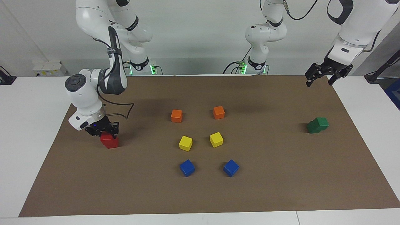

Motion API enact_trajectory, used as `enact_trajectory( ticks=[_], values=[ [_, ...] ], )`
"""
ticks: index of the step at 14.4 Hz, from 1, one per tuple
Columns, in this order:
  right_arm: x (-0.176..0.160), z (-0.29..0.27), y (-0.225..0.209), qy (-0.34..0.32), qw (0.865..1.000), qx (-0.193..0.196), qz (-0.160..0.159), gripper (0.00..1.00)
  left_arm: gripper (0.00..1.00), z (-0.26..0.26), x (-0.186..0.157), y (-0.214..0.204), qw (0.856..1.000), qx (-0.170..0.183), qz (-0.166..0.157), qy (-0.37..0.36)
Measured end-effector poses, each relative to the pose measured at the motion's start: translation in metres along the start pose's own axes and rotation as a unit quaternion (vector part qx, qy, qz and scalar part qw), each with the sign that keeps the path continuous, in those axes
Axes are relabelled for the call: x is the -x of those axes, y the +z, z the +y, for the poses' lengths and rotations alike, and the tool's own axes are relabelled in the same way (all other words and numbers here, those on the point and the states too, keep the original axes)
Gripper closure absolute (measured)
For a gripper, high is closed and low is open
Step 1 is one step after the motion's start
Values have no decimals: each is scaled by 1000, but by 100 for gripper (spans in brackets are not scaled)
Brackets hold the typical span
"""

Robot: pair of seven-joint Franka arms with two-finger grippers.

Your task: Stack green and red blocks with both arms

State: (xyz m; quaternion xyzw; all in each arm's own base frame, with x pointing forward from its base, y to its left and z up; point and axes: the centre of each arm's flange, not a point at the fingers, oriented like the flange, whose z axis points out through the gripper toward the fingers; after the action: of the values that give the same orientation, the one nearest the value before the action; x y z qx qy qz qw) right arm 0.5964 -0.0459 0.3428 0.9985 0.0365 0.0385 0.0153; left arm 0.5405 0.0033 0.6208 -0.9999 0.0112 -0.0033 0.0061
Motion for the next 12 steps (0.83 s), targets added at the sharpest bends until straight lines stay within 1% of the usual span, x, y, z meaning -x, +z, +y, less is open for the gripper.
enact_trajectory(
  ticks=[1, 2, 3, 10, 12],
  values=[
    [2, 0, 2, 0, 1000, 0, -3, 20, 0, 0, 0, 0, 1000, 0, 0, 0],
    [3, 0, 4, 0, 1000, -1, -4, 7, 0, 0, 0, 0, 1000, 0, 0, 0],
    [3, 0, 5, 0, 1000, -1, -5, 0, 0, 0, 0, 0, 1000, 0, 0, 0],
    [3, 0, 4, 0, 1000, -1, -5, 0, 0, 0, 0, -1, 1000, 0, 1, 0],
    [0, -1, -7, -1, 1000, 0, -4, 0, 0, -1, 0, -1, 1000, 0, 1, -1]
  ],
)
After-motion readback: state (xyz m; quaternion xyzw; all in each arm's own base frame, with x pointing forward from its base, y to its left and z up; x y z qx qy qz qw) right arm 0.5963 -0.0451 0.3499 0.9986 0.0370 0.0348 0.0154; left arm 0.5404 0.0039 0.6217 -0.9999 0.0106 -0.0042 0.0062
